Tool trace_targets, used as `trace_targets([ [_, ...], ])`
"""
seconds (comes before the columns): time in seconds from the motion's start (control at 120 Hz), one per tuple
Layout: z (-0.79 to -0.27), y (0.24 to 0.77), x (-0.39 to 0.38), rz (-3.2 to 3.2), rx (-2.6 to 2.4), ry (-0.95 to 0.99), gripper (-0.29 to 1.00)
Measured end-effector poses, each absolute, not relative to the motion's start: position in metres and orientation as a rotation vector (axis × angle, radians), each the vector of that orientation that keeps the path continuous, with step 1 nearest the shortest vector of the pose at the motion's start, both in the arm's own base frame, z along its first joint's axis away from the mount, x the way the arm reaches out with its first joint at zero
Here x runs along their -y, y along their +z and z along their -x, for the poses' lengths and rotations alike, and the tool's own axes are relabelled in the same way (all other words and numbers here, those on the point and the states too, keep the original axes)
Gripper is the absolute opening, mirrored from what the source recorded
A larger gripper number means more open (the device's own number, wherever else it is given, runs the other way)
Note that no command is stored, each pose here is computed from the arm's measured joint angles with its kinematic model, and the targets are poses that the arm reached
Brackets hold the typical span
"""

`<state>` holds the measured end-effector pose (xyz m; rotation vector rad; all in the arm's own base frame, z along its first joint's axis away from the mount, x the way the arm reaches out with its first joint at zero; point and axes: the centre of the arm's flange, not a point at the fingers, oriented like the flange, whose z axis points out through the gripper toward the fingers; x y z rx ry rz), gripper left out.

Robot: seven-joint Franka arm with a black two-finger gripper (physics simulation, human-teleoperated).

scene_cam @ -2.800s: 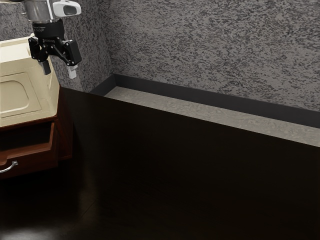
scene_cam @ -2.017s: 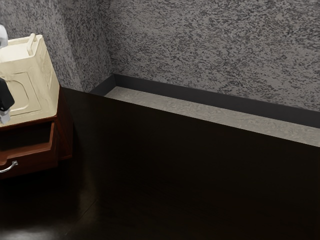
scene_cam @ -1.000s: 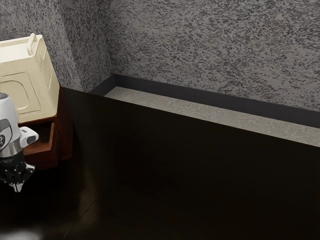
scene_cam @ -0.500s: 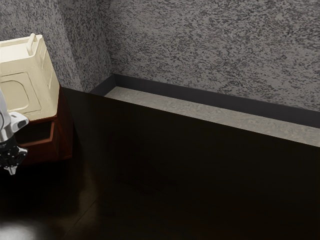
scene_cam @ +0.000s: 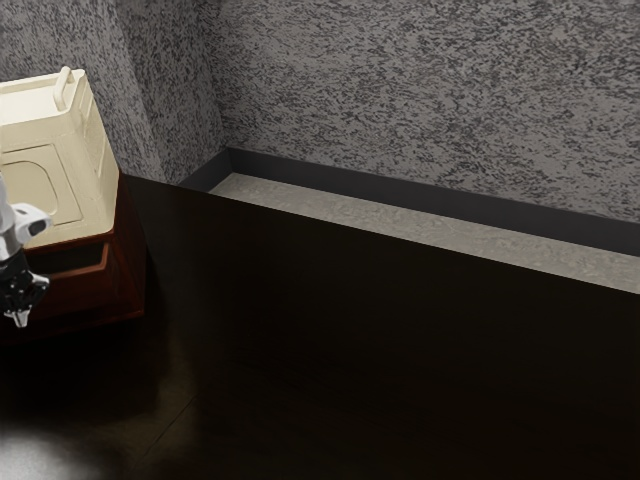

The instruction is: Push the drawer handle with one arm to close the drawer

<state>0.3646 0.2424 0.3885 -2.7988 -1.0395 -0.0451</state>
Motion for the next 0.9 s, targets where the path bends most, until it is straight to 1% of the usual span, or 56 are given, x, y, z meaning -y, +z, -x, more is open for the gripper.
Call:
trace_targets([
  [0.192,-0.374,0.388,-0.251,2.813,0.973,-0.044,-0.08],
  [0.325,-0.378,0.385,-0.271,2.823,0.965,-0.035,-0.08],
  [0.642,-0.383,0.392,-0.287,2.834,0.915,-0.062,-0.08],
  [0.9,-0.398,0.396,-0.299,2.842,0.878,-0.103,-0.08],
])
